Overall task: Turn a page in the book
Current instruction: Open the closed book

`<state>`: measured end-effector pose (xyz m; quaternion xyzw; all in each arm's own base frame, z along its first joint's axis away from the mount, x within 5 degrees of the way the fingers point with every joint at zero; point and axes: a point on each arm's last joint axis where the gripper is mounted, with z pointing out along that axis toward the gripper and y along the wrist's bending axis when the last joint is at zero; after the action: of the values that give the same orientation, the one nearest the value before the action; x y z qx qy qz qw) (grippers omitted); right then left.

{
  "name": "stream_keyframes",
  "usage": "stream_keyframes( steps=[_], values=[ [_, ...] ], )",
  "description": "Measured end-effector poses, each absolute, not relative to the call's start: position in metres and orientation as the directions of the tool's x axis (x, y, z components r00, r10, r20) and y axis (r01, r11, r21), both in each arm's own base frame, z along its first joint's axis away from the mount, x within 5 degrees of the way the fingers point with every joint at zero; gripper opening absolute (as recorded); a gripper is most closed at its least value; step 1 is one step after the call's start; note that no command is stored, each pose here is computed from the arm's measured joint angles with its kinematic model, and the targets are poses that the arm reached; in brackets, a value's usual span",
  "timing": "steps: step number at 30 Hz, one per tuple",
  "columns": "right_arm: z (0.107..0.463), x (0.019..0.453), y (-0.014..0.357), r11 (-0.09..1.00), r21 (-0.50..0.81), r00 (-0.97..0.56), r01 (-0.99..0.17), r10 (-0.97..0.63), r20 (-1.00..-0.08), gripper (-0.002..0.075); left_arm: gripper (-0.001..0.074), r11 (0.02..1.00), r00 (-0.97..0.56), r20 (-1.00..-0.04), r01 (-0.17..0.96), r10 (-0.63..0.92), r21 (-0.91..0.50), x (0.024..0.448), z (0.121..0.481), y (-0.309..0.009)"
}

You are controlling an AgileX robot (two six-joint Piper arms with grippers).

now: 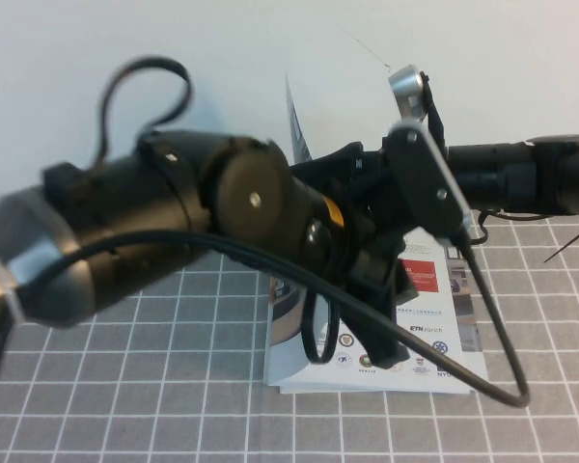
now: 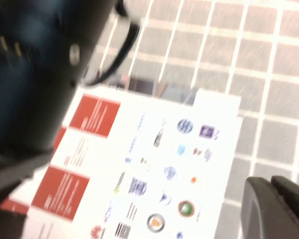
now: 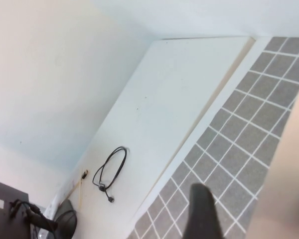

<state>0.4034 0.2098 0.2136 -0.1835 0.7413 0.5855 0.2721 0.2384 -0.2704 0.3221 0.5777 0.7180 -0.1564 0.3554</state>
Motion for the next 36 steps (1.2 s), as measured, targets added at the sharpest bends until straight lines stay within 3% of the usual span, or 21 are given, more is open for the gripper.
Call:
stream_keyframes(
  steps=[7, 18, 24, 28, 31, 36],
  values=[
    [0.215, 0.401, 0.21, 0.221, 0.768, -0.782, -0.601, 0.037, -0.623, 0.0441, -0.0004, 0.393, -0.142, -0.635, 0.878, 0.759, 0.273, 0.259, 0.286, -0.27],
    [0.246, 0.407, 0.216, 0.116, 0.714, -0.717, -0.69, 0.026, -0.697, 0.0441, -0.0004, 0.587, -0.264, -0.615, 0.699, 0.743, 0.408, 0.279, 0.288, -0.254],
    [0.27, 0.415, 0.211, 0.12, 0.628, -0.635, -0.769, -0.028, -0.772, 0.0441, -0.0004, 0.681, -0.437, -0.532, 0.566, 0.726, 0.465, 0.289, 0.275, -0.237],
    [0.268, 0.415, 0.207, 0.166, 0.591, -0.612, -0.789, -0.141, -0.778, 0.0435, -0.0004, 0.743, -0.56, -0.488, 0.5, 0.669, 0.445, 0.303, 0.256, -0.223],
    [0.25, 0.412, 0.201, 0.249, 0.539, -0.594, -0.804, -0.325, -0.736, 0.0379, -0.0004, 0.786, -0.631, -0.47, 0.471, 0.617, 0.4, 0.315, 0.24, -0.213],
    [0.199, 0.411, 0.195, 0.38, 0.532, -0.649, -0.757, -0.535, -0.541, 0.0176, -0.0004, 0.855, -0.736, -0.437, 0.418, 0.517, 0.308, 0.333, 0.211, -0.199]
  ],
)
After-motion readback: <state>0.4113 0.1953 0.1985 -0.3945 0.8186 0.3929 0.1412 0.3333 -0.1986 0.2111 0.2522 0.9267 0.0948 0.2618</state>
